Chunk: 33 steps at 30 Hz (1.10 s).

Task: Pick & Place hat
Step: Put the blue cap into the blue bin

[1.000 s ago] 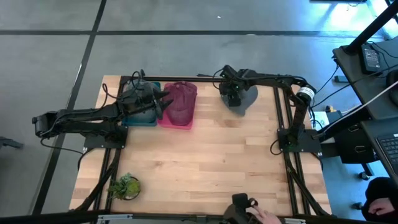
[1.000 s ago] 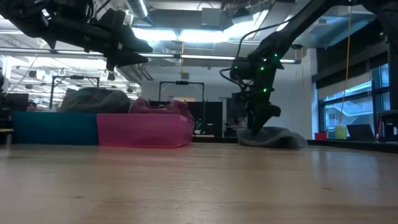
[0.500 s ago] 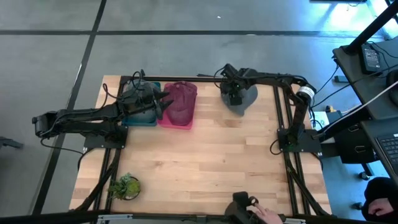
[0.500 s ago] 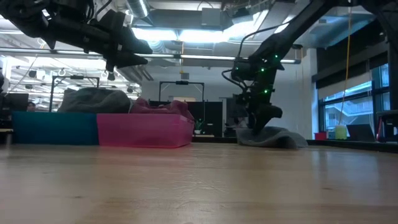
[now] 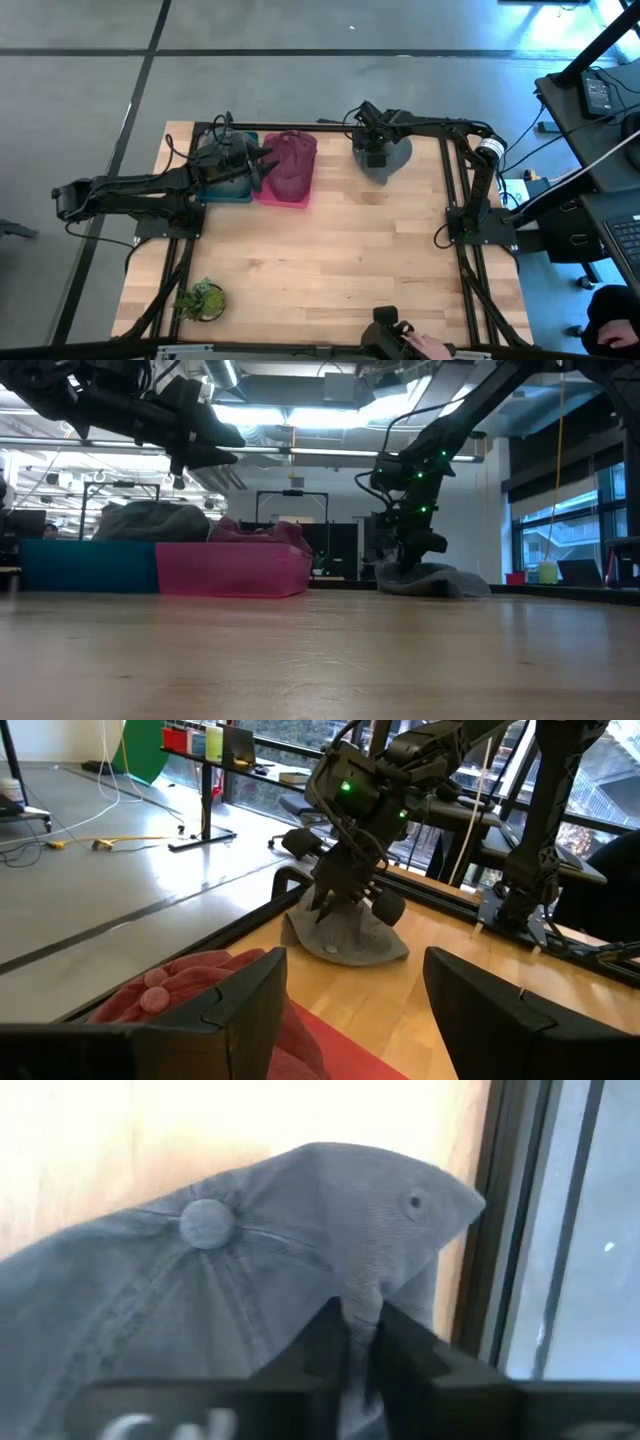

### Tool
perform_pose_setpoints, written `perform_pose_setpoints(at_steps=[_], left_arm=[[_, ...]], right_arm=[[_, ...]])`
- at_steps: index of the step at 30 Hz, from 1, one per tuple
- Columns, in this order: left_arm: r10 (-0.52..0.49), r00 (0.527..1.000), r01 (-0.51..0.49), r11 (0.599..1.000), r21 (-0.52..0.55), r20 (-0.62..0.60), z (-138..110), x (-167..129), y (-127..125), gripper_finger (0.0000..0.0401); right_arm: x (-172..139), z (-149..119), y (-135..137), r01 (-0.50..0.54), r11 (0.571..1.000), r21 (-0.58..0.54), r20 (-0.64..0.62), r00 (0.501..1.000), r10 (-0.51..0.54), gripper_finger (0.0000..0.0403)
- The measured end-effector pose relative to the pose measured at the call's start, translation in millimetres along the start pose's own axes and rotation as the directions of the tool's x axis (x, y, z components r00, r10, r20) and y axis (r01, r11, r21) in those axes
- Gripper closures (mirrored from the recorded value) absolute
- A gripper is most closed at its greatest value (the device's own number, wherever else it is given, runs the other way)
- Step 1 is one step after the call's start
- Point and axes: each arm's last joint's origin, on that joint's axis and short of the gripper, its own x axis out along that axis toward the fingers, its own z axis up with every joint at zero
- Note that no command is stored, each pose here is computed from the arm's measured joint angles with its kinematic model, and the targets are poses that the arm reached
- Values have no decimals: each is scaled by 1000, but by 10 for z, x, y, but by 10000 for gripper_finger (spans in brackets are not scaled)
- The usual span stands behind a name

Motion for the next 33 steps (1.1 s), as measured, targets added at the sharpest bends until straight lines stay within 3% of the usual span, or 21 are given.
perform_pose_setpoints(at_steps=[2, 7, 11, 15, 19, 21, 24, 29, 33], left_arm=[[0, 1000, 0, 1000, 0, 0, 0, 0, 0, 172], [-2, 1000, 2, 1000, -11, -1, -1, 0, -4, 173], [-15, 1000, 15, 997, -80, 2, -2, -1, -30, 173], [12, 1000, -10, 994, -107, 15, 2, -3, -42, 173], [-9, 1000, 4, 984, -181, -25, -53, 22, -80, 171], [-53, 998, 44, 979, -198, -41, -84, 55, -119, 171], [-180, 984, 178, 977, -121, -11, -92, 114, -239, 177], [-241, 965, 251, 964, -91, 105, -108, 203, -455, 186], [-221, 959, 241, 965, -106, 176, -157, 261, -574, 186]], right_arm=[[-1, 4, 3, -13, 999, 45, 14, 1000, 13, 388], [-68, 68, 42, -124, 963, 240, 134, 987, 94, 390], [-363, 250, 174, -156, 951, 268, 231, 968, 94, 395], [-848, 409, 338, -76, 955, 286, 295, 956, -12, 396], [-1329, 466, 474, -49, 947, 316, 401, 912, -86, 396], [-1547, 459, 518, -56, 935, 350, 466, 876, -122, 396], [-1813, 443, 561, -68, 913, 402, 581, 789, -197, 396], [-2056, 384, 616, -30, 863, 505, 602, 728, -327, 396], [-2096, 445, 700, -8, 860, 511, 604, 715, -352, 395]])
